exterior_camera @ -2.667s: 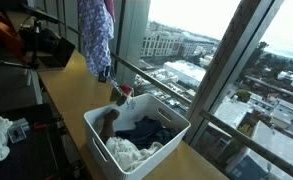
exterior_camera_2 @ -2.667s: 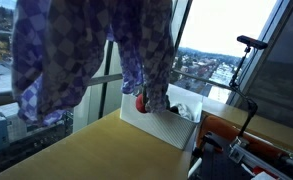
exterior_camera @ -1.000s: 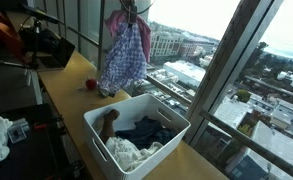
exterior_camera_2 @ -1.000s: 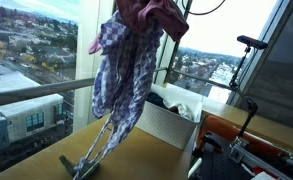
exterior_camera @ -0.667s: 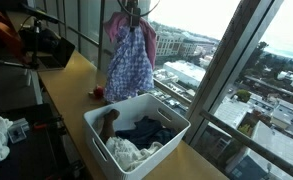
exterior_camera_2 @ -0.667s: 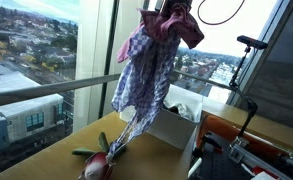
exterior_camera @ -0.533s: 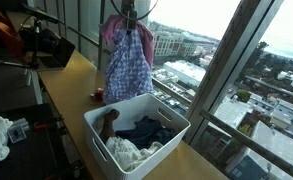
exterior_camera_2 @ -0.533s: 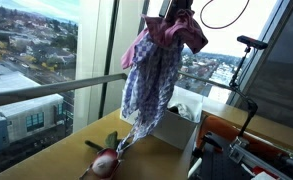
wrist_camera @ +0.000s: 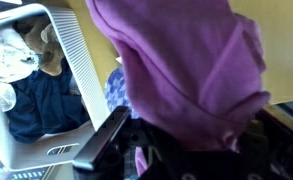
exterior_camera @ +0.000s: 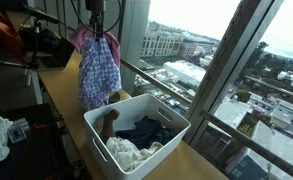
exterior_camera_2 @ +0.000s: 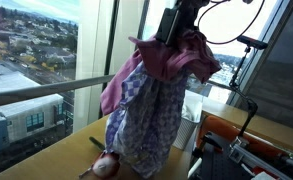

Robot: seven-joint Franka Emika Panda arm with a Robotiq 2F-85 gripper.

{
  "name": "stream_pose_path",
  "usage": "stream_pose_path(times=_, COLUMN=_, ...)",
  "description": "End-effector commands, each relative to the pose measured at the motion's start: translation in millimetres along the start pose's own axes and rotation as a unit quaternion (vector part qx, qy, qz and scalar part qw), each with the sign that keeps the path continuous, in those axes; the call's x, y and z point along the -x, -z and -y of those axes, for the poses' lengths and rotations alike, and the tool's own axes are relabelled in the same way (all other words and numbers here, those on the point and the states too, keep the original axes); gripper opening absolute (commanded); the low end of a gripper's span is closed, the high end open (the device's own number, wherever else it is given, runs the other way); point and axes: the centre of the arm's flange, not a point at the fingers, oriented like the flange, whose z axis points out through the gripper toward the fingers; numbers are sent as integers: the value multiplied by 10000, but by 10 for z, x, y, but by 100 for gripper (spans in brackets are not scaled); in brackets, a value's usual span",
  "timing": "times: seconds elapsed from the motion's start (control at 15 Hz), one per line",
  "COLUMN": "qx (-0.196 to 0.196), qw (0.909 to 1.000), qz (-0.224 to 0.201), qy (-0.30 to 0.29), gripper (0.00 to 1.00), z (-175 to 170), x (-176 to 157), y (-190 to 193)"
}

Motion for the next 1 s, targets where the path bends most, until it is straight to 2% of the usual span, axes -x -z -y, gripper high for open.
stream_pose_path(times=0.0, qx=-105, qw=9998, qz=65, qy=149, gripper=0, z=312, x=86, y=-451)
stream_pose_path(times=0.4, qx=-287, qw=9991, qz=268, qy=188, gripper=0, z=361, x=-16, y=-1356)
stream_pose_path(times=0.87, qx=-244, qw=9975, qz=554, qy=357, gripper=0, z=878, x=-27, y=-2679)
stream_pose_path(times=0.93, qx=-220, qw=9973, qz=612, qy=338, gripper=25, z=874, x=-37, y=-2805)
